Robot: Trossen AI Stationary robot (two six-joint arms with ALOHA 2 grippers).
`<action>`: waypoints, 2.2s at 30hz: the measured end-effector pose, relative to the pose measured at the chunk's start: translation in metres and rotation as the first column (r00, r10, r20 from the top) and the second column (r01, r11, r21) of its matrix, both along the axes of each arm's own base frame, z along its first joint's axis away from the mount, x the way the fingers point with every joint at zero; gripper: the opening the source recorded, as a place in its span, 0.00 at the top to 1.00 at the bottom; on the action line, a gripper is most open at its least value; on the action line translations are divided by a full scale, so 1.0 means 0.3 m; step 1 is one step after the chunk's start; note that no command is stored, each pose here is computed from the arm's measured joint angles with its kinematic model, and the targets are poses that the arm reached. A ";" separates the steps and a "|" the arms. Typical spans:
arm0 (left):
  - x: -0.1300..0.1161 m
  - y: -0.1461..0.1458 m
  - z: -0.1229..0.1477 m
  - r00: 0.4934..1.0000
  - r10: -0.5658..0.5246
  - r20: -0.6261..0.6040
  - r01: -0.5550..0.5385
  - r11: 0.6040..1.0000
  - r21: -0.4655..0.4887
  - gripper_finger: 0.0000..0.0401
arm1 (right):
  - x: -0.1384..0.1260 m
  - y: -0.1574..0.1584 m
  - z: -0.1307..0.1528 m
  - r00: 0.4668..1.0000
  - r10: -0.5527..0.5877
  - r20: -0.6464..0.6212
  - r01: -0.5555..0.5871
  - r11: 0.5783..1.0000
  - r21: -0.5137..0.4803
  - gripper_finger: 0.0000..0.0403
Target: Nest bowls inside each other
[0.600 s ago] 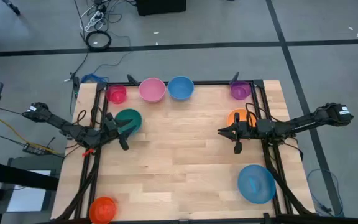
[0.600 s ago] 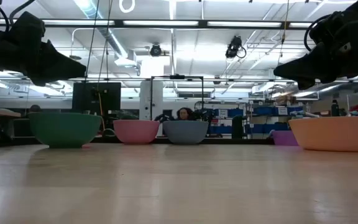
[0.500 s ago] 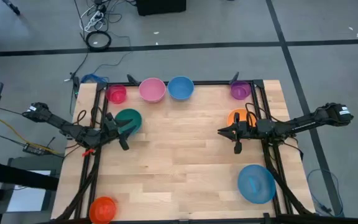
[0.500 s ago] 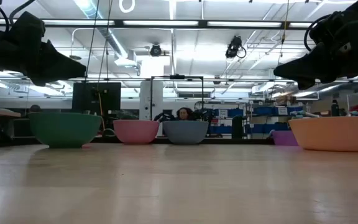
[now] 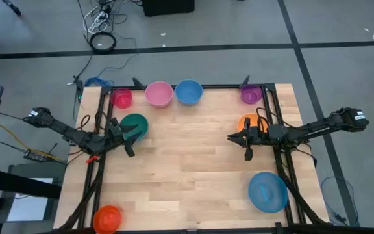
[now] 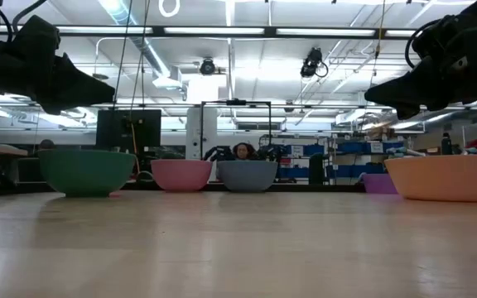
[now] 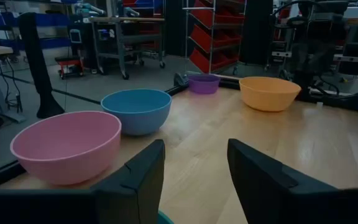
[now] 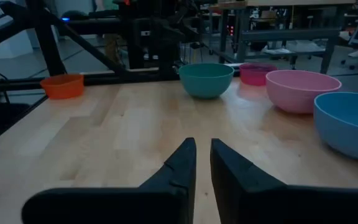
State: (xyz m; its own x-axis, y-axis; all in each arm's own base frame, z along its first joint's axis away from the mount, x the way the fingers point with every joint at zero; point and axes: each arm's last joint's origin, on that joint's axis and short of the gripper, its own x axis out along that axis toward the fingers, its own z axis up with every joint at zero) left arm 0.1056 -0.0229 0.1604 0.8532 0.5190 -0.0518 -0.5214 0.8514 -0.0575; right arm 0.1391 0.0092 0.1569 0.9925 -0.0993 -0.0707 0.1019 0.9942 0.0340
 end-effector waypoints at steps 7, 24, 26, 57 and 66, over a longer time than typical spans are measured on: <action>0.000 0.000 0.000 1.000 0.000 0.000 0.000 1.000 0.000 0.54 | 0.000 0.000 0.000 1.000 0.000 0.000 0.000 1.000 0.000 0.90; 0.000 0.000 0.004 1.000 0.000 0.013 0.000 1.000 -0.006 0.54 | 0.001 -0.001 0.012 1.000 -0.001 0.028 0.003 0.999 -0.051 0.90; 0.001 0.000 0.012 0.999 0.000 0.037 0.000 1.000 -0.018 0.54 | 0.002 -0.001 0.016 0.999 -0.004 0.038 0.005 1.000 -0.010 0.90; -0.001 -0.001 0.070 0.974 -0.015 0.225 0.039 0.994 -0.100 0.54 | 0.009 0.003 0.060 0.990 0.012 0.144 -0.038 0.983 0.178 0.90; 0.000 -0.003 0.069 0.973 -0.036 0.226 0.060 0.993 -0.099 0.54 | 0.010 -0.007 0.049 0.994 -0.020 0.108 0.000 0.983 0.184 0.90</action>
